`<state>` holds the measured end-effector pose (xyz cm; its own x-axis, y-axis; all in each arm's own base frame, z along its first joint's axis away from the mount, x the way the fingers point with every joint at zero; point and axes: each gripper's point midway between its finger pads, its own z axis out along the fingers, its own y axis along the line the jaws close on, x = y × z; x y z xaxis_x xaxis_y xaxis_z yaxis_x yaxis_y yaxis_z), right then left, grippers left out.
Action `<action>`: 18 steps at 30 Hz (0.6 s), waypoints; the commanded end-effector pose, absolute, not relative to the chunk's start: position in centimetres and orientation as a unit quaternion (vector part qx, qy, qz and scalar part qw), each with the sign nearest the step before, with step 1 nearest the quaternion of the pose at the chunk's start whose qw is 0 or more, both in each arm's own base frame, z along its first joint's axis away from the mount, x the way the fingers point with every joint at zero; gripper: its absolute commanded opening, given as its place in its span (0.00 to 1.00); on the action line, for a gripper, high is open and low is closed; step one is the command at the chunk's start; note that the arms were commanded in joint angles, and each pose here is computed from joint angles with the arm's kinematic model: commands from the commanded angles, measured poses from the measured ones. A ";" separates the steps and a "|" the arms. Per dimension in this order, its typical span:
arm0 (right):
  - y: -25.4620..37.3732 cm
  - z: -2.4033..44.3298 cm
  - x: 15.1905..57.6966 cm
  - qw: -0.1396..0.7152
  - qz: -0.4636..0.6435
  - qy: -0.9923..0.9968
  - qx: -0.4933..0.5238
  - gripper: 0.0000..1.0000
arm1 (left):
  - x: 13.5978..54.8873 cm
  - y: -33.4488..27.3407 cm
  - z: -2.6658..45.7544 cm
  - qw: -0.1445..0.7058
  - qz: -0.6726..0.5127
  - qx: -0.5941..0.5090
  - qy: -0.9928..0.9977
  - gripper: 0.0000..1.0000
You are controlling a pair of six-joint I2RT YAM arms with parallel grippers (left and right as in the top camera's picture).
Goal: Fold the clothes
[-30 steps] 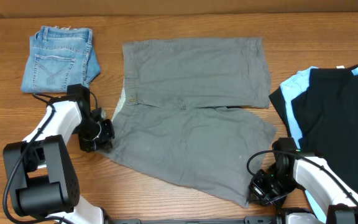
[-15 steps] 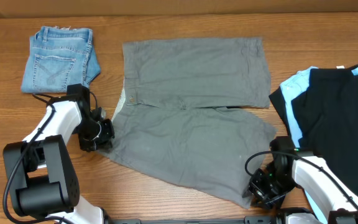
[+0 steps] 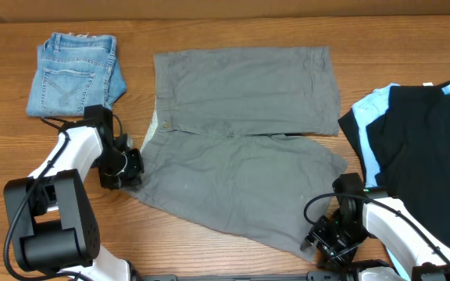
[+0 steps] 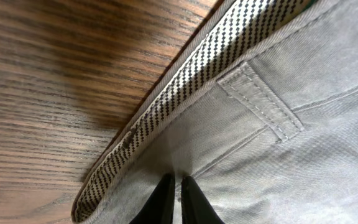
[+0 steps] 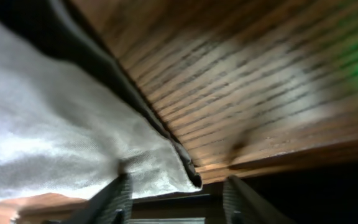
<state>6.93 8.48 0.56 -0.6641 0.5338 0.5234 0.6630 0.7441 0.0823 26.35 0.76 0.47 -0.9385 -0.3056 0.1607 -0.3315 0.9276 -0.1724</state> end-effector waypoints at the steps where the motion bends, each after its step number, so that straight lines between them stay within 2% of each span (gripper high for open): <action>1: 9.2 0.9 6.8 0.246 -0.157 -0.901 -0.320 0.60 | 27.1 0.7 0.8 0.057 0.105 0.163 -0.979 0.09; 3: 9.1 0.9 6.8 0.245 -0.153 -0.902 -0.320 0.58 | 27.1 0.7 0.8 0.057 0.105 0.163 -0.979 0.09; 9: 8.8 0.7 6.9 0.243 -0.139 -0.897 -0.343 0.26 | 27.0 0.7 0.8 0.057 0.105 0.163 -0.979 0.09; 16: 8.8 0.7 6.8 0.244 -0.137 -0.897 -0.343 0.19 | 27.0 0.7 0.8 0.058 0.105 0.163 -0.979 0.09; 17: 8.8 0.7 6.8 0.245 -0.136 -0.897 -0.343 0.24 | 27.0 0.7 0.8 0.058 0.105 0.163 -0.979 0.09; 18: 8.8 0.8 6.6 0.248 -0.136 -0.896 -0.343 0.34 | 27.0 0.7 0.8 0.058 0.105 0.162 -0.980 0.09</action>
